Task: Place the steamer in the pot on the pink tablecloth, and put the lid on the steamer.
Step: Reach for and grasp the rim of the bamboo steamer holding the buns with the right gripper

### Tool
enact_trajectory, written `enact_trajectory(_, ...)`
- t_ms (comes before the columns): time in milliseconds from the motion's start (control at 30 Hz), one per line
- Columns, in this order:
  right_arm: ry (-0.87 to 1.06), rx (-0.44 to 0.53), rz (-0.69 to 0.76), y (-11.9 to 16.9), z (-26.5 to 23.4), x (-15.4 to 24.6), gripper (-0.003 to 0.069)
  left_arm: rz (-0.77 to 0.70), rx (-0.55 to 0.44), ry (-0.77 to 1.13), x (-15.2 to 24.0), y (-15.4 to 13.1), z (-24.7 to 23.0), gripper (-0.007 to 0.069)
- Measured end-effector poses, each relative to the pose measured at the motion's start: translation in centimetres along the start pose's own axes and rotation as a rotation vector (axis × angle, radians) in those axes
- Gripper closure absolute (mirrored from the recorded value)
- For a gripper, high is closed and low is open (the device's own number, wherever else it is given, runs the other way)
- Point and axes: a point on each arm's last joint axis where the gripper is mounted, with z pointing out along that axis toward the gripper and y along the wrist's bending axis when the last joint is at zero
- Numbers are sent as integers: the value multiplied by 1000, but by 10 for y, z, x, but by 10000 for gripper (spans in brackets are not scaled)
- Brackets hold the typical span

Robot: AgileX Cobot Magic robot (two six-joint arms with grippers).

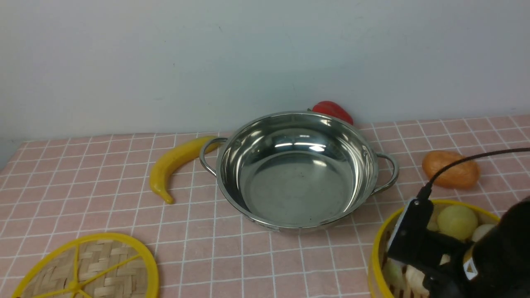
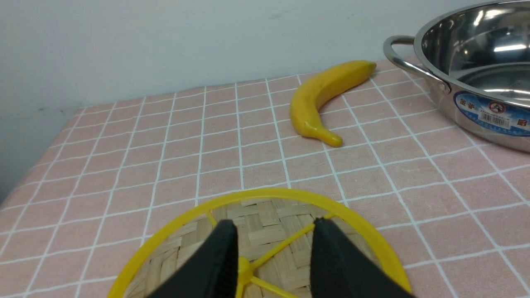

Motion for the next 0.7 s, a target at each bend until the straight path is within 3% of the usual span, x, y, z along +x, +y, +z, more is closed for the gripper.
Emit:
enact_trajectory(200, 86, -19, 18, -3, 22, -2, 319, 0, 0, 0, 0, 0, 0, 382)
enact_trajectory(333, 98, -13, 13, -4, 26, -2, 347, 0, 0, 0, 0, 0, 0, 382)
enact_trajectory(467, 98, -10, 10, -4, 26, -2, 410, 0, 0, 0, 0, 0, 0, 382)
enact_trajectory(600, 107, -29, 25, -2, 26, -1, 584, 0, 0, 0, 0, 0, 0, 382)
enact_trajectory(700, 106, -33, 25, -1, 26, -2, 600, 0, 0, 0, 0, 0, 0, 382)
